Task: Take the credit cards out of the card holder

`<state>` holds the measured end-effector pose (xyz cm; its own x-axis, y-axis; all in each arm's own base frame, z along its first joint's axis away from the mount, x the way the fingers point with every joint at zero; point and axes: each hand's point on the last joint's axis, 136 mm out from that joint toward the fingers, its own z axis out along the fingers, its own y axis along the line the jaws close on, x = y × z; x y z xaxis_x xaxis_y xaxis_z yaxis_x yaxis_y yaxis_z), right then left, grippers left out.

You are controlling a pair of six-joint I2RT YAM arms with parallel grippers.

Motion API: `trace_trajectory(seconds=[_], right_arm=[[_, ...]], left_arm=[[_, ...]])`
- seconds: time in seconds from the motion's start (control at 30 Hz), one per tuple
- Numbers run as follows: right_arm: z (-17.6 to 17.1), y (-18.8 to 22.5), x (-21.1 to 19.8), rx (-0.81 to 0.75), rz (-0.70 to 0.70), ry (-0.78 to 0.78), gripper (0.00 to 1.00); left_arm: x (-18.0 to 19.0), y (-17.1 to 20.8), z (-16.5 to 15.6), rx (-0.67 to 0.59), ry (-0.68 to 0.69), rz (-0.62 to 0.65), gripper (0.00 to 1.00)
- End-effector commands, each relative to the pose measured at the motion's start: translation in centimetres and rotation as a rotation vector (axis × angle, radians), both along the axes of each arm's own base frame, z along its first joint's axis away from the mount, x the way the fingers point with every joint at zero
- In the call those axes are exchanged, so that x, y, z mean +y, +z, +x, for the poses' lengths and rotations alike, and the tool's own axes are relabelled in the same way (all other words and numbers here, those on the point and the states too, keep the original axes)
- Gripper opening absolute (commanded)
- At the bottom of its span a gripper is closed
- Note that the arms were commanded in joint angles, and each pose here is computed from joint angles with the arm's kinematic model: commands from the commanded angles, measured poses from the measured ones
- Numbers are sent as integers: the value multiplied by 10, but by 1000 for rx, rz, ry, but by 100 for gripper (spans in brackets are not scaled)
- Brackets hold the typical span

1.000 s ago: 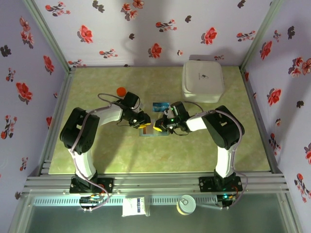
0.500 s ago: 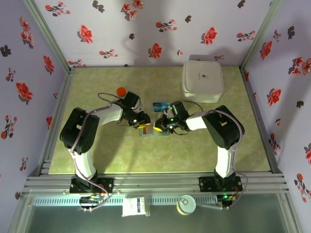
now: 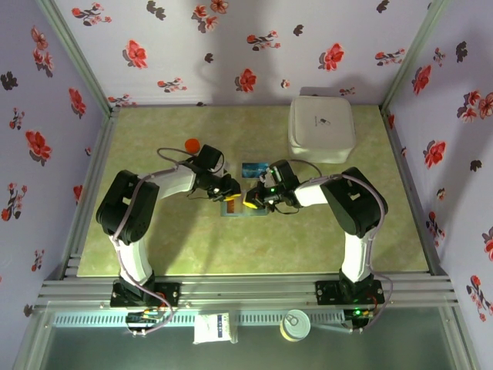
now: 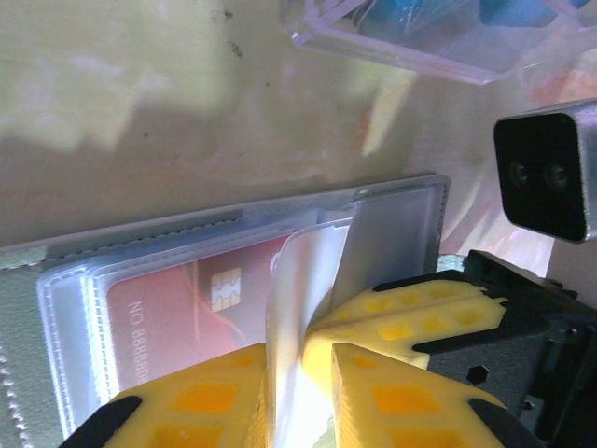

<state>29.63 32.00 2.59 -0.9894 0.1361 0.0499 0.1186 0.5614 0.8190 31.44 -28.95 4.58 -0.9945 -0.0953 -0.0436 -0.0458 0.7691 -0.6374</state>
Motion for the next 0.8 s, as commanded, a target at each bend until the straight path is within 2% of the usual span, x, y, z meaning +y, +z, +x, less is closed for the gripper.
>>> trace_trajectory(seconds=[0.0,0.27,0.77], right_arm=[[0,0,-14,4,-74,-41,6],[9,46,-29,-126,-141,-59,12],[9,74,-80,-209,-311,-108,15]], left_arm=[[-7,6,-3,6,-10,-36,22],[-12,31,1,-31,-9,-73,24],[-59,32,2,-19,-84,-100,37]])
